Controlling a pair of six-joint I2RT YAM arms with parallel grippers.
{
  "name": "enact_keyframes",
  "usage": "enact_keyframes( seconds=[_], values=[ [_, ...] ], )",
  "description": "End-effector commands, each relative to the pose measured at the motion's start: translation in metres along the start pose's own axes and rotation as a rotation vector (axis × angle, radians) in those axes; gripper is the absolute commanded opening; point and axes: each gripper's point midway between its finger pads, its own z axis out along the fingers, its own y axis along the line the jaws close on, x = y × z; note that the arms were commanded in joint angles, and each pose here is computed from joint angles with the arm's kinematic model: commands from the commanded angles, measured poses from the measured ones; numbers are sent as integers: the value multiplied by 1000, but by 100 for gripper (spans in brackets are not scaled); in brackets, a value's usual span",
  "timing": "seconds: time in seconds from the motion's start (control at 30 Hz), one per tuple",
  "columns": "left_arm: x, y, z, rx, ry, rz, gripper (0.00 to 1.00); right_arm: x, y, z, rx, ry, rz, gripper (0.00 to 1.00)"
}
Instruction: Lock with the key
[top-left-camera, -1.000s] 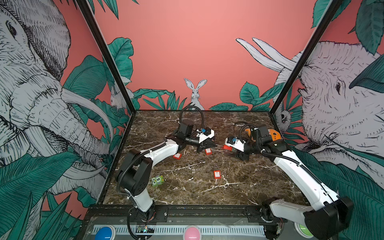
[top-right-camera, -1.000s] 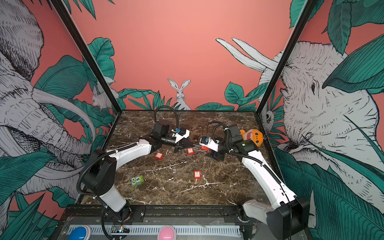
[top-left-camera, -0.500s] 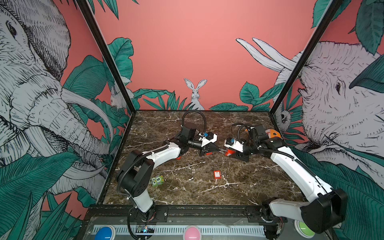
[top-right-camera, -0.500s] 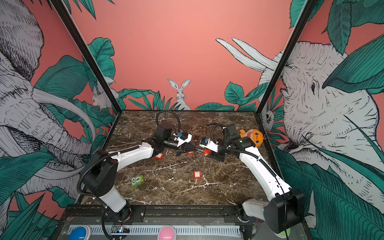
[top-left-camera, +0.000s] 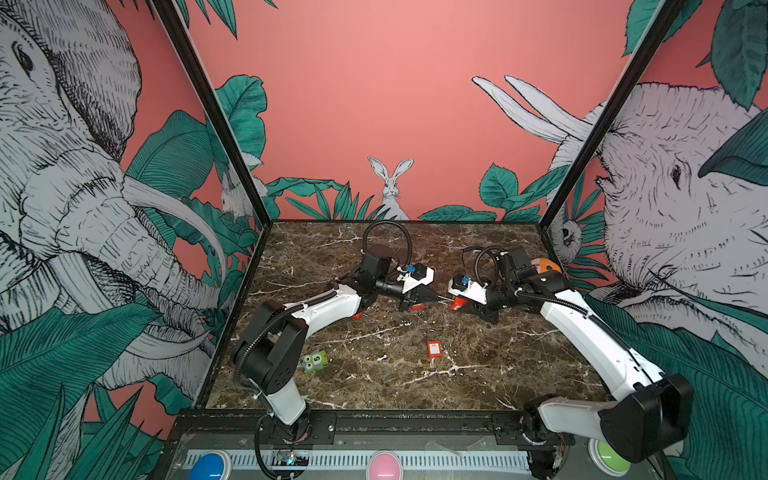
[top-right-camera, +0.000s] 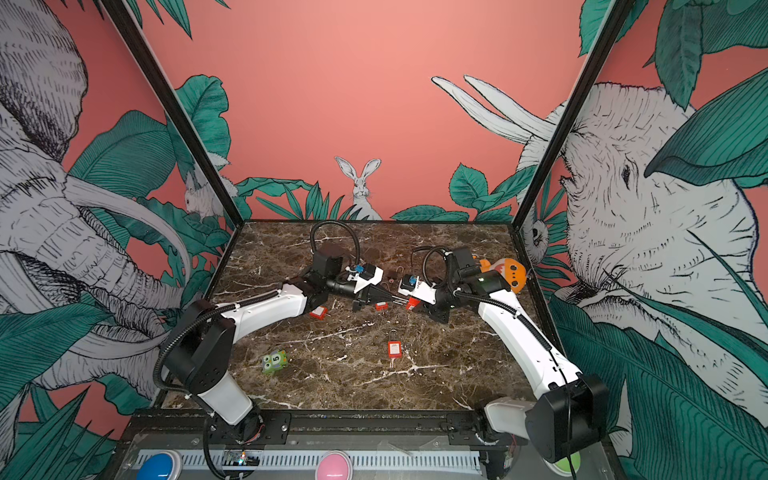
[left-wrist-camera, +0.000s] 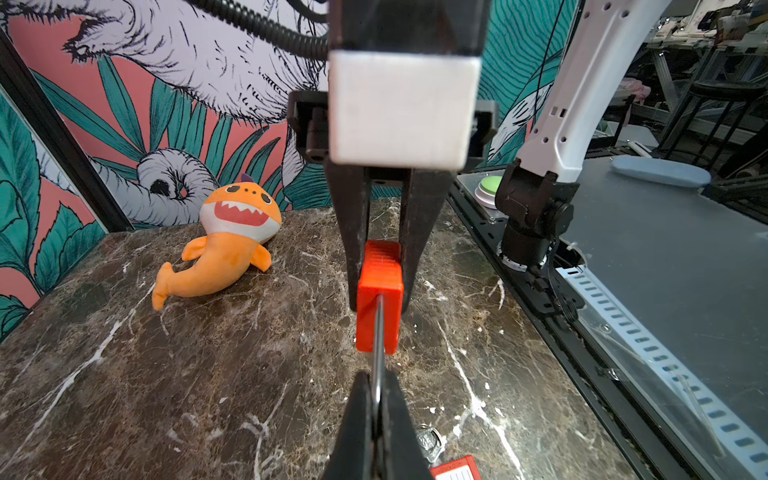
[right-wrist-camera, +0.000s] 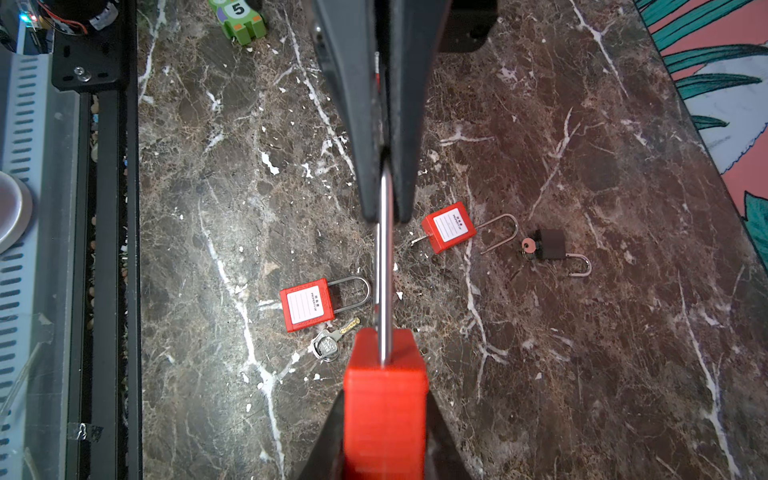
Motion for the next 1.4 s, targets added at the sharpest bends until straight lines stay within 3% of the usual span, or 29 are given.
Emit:
enact_keyframes(
  seconds=[0.0,0.23,0.6,0.9,1.03,1.2,1.37],
  values=[
    [-23,-7,1,4,-33,103,0,-22,6,-5,-49,-91,-32,16],
    [-25,-7,8,15,-45,111,0,-30,2,-4,-56,-127,-42,14],
    [-24,-15,23,96,-81,34,0,-43,-22,-5,41,-162,-99,10],
    [-23,-7,28,74,-72,39,0,-54,-29,-10,47,-180,-115,12],
    [-25,0,25,49,-93,28,0,-48,-25,-14,44,-158,-105,22],
    [-29,15,5,-7,-134,30,0,-30,-21,-27,88,-113,-61,46],
    [-33,19,-4,-26,-135,48,0,-27,-13,-51,105,-163,41,54]
  ],
)
